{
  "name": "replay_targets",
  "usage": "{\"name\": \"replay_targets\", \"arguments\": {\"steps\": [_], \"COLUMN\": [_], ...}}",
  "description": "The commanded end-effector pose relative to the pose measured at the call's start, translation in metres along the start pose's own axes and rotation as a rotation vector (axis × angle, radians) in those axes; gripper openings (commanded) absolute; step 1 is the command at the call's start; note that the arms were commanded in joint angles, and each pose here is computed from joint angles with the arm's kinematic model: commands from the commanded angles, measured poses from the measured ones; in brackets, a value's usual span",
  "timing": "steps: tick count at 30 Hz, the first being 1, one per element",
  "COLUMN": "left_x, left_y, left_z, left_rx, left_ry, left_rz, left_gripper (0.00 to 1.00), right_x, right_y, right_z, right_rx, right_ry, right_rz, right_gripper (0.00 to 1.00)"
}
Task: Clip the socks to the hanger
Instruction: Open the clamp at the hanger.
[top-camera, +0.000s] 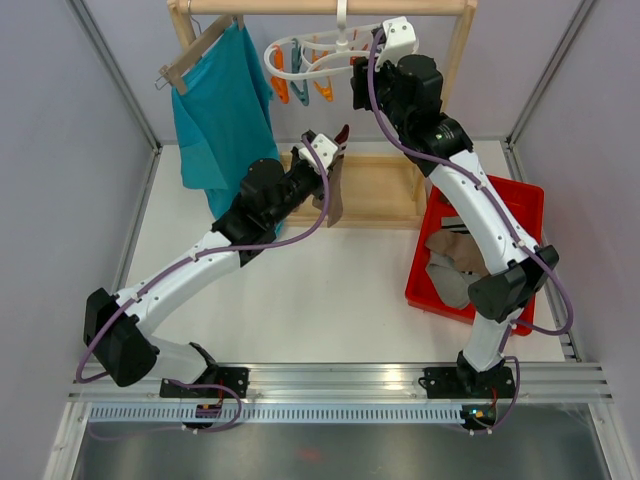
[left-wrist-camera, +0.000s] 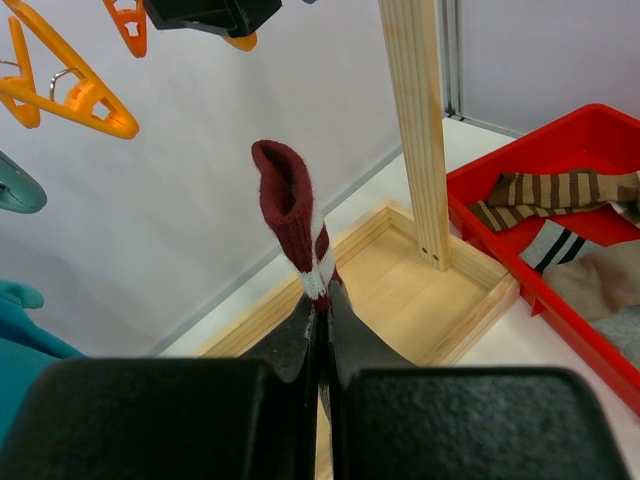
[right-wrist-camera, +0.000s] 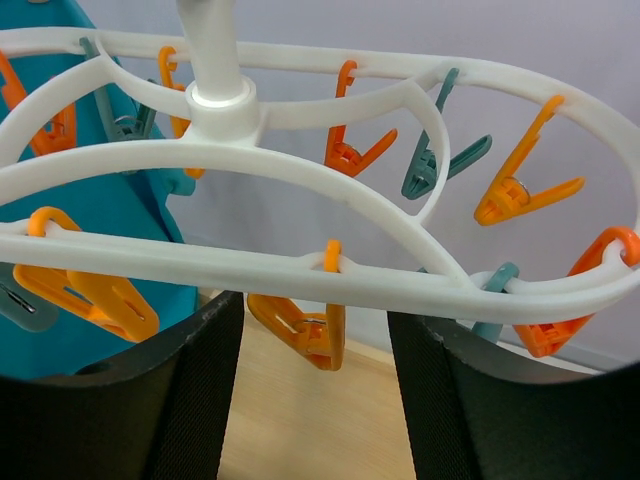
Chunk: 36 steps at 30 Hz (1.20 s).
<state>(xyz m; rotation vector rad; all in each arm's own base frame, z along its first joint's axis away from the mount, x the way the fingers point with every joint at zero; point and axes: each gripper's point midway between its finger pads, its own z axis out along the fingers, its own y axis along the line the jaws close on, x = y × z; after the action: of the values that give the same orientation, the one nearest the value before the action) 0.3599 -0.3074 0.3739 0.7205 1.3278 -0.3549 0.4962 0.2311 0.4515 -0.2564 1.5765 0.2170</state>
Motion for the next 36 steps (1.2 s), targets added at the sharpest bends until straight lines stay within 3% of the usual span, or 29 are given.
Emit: {"name": "replay_targets", "arguments": {"steps": [1, 6, 13, 15, 24, 30, 36], "left_x": [-0.027, -0.029, -0.026, -0.026, -0.026, -0.017, -0.007], "left_y": [0.008, 0.008, 0.004, 0.003, 0.005, 0.006, 0.022], "left_z": [0.004, 0.005, 0.009, 0.011, 0.023, 0.040, 0.061], "left_rx": [-0.009, -0.010, 0.016, 0.018, 0.011, -0.007, -0.122], "left_ry": [-0.068, -0.072, -0.072, -0.071, -0.080, -0.072, -0.104], "left_rz": [0.015, 0.016, 0.014, 0.014, 0.022, 0.025, 0.045], "left_gripper": [0.02, 0.02, 0.02, 0.02, 0.02, 0.02, 0.02], "right_x": [-0.030, -0.033, -0.034, -0.036, -0.036, -0.037, -0.054], "right_y": [-0.002, -0.001, 0.002, 0.005, 0.010, 0.004, 0.000], "right_z": [0.000, -0.002, -0.004, -0.006, -0.011, -0.015, -0.028], "right_rx": [0.011, 0.010, 0.005, -0.003, -0.008, 0.030, 0.039], "right_ry": [-0.082, -0.088, -0.084, -0.087, -0.081, -0.073, -0.094], "right_rz": [-0.002, 0.004, 0.008, 0.010, 0.026, 0.062, 0.103], "right_gripper": [0.64, 0.58, 0.35, 0.34, 0.13, 0.03, 0.00]}}
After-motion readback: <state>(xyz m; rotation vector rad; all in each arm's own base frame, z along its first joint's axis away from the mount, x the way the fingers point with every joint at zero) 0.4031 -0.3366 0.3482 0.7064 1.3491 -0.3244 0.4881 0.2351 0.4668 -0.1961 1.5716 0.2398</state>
